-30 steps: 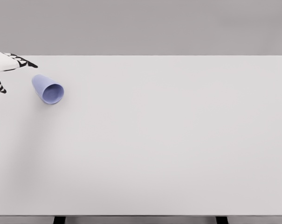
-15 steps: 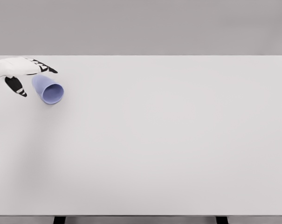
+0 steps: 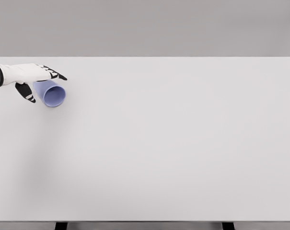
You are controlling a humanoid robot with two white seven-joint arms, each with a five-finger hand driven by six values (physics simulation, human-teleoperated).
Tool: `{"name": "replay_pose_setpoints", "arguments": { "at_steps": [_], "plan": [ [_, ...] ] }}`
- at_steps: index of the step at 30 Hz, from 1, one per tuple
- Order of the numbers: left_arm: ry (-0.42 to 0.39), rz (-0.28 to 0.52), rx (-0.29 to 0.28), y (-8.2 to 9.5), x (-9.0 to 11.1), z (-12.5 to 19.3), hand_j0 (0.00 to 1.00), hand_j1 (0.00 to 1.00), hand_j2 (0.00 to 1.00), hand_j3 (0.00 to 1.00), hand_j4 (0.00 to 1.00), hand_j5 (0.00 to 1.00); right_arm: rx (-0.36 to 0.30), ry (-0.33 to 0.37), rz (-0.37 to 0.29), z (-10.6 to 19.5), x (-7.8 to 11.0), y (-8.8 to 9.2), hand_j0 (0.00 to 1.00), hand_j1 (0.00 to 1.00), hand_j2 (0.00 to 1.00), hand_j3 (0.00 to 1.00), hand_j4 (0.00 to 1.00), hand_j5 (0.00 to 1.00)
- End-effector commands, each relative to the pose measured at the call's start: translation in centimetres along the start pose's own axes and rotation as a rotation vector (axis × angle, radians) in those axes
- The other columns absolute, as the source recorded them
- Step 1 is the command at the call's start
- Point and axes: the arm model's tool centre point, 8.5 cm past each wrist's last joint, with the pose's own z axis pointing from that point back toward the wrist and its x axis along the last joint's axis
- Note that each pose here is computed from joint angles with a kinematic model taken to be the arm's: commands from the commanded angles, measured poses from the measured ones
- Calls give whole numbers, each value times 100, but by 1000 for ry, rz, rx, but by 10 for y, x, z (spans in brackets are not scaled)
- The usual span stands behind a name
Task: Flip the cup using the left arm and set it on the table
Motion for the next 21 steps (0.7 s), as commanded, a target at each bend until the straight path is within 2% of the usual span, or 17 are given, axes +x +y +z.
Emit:
{"name": "replay_pose_setpoints", "arguments": {
  "at_steps": [1, 21],
  "plan": [
    [-1, 1, -4, -1, 2, -5, 100, 100, 100, 100, 100, 100, 0, -2, 1, 0, 1, 0, 100, 100, 100, 100, 100, 100],
    [-3, 0, -35, -10, 7, -19, 100, 100, 100, 100, 100, 100, 0, 0, 0, 0, 0, 0, 100, 100, 100, 100, 100, 100]
  ]
}}
